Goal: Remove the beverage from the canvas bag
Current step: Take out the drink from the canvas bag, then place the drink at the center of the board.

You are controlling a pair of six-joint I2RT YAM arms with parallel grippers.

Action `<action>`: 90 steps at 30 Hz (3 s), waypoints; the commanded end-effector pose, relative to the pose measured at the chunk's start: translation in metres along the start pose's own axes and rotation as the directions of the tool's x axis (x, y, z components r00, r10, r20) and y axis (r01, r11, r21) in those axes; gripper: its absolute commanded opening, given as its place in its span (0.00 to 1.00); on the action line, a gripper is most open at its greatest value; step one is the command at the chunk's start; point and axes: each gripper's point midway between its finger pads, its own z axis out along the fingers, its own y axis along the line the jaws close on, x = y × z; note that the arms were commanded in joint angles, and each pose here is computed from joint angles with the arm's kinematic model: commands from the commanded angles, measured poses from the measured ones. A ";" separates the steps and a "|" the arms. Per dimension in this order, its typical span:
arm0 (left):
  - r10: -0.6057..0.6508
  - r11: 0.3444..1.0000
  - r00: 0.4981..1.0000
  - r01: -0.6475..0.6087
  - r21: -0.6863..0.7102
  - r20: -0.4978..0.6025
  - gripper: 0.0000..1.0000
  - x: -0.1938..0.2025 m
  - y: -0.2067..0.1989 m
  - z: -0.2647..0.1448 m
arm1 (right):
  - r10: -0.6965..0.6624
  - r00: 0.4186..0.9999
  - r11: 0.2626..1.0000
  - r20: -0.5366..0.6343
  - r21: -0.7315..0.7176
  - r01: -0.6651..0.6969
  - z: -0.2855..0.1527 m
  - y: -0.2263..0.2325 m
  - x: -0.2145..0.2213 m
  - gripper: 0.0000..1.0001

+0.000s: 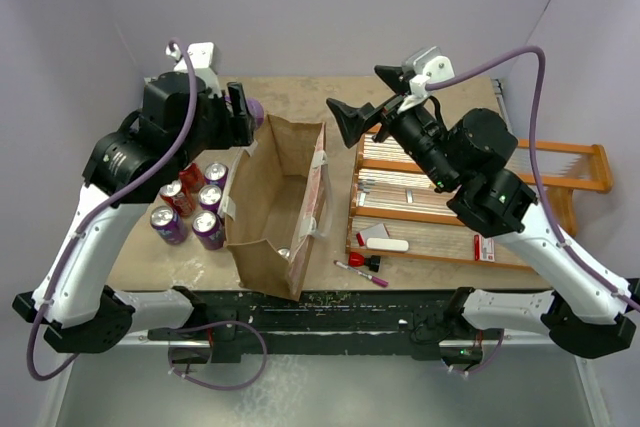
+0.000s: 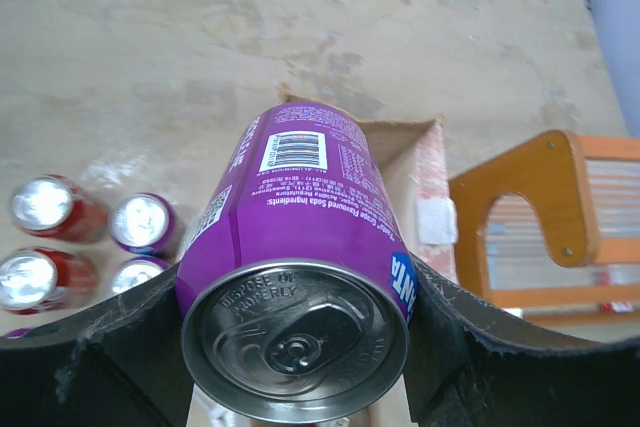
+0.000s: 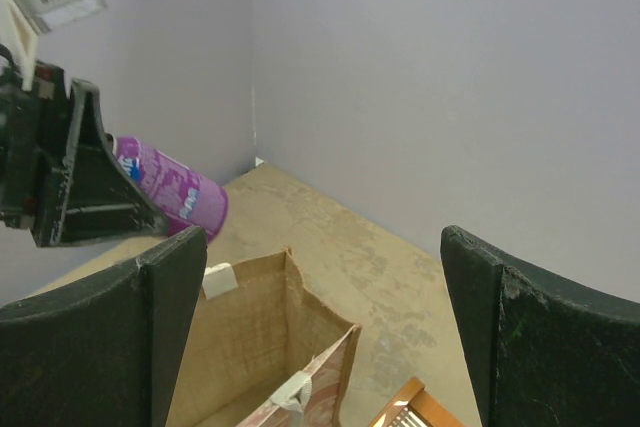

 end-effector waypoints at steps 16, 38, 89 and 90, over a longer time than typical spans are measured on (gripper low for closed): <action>0.040 0.836 0.981 0.072 -0.544 0.192 0.00 -0.025 0.158 0.002 | 0.021 0.995 1.000 0.096 -0.022 -0.019 -0.011 -0.003 -0.038 1.00; -0.328 0.653 0.928 0.359 -0.667 0.179 0.00 0.046 0.329 0.095 | 0.039 0.996 0.999 0.080 -0.024 -0.037 -0.018 -0.003 -0.030 1.00; -0.431 0.686 0.901 0.360 -0.632 0.046 0.99 0.078 0.358 0.124 | -0.019 1.000 0.999 0.005 -0.045 0.019 -0.004 0.005 -0.007 1.00; -0.428 0.699 0.901 0.380 -0.605 0.072 0.99 0.069 0.350 0.120 | -0.019 1.000 0.999 0.000 -0.047 0.019 -0.002 0.006 -0.005 1.00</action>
